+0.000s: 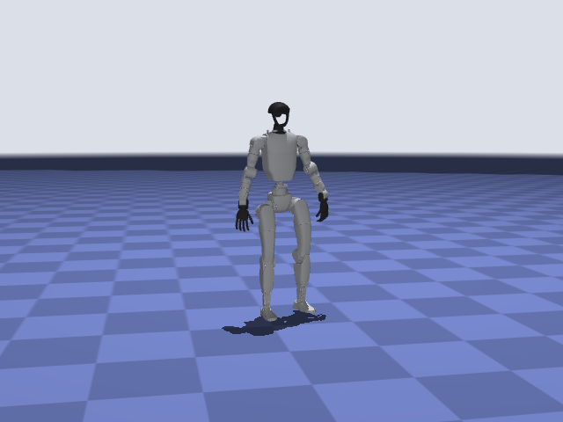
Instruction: Kungfu
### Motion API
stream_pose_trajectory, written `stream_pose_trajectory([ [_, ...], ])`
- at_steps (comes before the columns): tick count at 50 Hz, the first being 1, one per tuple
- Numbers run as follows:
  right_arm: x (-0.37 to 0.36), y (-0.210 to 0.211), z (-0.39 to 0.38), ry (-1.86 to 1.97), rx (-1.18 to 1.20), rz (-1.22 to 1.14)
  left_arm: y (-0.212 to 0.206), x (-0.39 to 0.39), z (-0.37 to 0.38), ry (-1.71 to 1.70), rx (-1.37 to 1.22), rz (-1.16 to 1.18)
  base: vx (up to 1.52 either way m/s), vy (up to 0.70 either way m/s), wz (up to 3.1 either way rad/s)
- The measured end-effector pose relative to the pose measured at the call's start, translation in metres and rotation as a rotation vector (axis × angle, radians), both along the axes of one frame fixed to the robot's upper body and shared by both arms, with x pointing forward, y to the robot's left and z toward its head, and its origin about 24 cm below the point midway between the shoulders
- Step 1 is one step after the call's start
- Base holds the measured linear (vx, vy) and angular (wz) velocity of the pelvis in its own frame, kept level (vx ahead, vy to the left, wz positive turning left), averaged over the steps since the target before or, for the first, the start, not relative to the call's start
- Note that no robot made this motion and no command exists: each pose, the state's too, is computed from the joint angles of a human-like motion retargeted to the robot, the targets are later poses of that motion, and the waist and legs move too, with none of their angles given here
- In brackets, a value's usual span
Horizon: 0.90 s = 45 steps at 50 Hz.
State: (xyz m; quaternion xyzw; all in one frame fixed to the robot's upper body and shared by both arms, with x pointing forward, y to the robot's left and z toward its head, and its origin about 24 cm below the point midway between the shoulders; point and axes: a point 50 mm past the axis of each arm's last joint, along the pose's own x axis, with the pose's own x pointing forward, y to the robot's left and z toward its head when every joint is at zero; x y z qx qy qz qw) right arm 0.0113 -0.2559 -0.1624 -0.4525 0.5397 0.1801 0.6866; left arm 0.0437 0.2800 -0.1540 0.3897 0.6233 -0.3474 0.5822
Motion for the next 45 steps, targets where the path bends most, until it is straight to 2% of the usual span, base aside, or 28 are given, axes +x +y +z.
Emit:
stream_pose_trajectory([
  [5,0.007,0.01,-0.005,-0.02,0.17,-0.454,0.002,0.009,0.002,-0.006,-0.003,0.044,-0.09,-0.15,-0.33],
  [11,0.02,0.006,-0.003,-0.135,0.185,-0.651,0.003,0.009,0.001,0.008,0.018,0.015,-0.12,-0.01,-0.28],
  [25,0.005,0.022,-0.007,-0.086,0.175,-0.524,-0.003,-0.025,-0.003,0.065,0.0,0.159,0.11,0.09,0.0],
  [35,0.004,0.014,-0.001,-0.202,0.165,-0.553,-0.029,-0.043,-0.011,0.107,-0.091,0.259,0.15,-0.16,-0.02],
  [40,-0.007,0.004,0.014,-0.407,0.109,-0.572,-0.009,-0.016,-0.001,-0.191,-0.054,0.285,0.27,-0.01,0.9],
  [45,0.008,-0.002,0.03,-0.667,0.093,-0.607,0.051,0.082,0.06,-0.669,-0.143,0.588,-0.23,0.59,1.57],
])
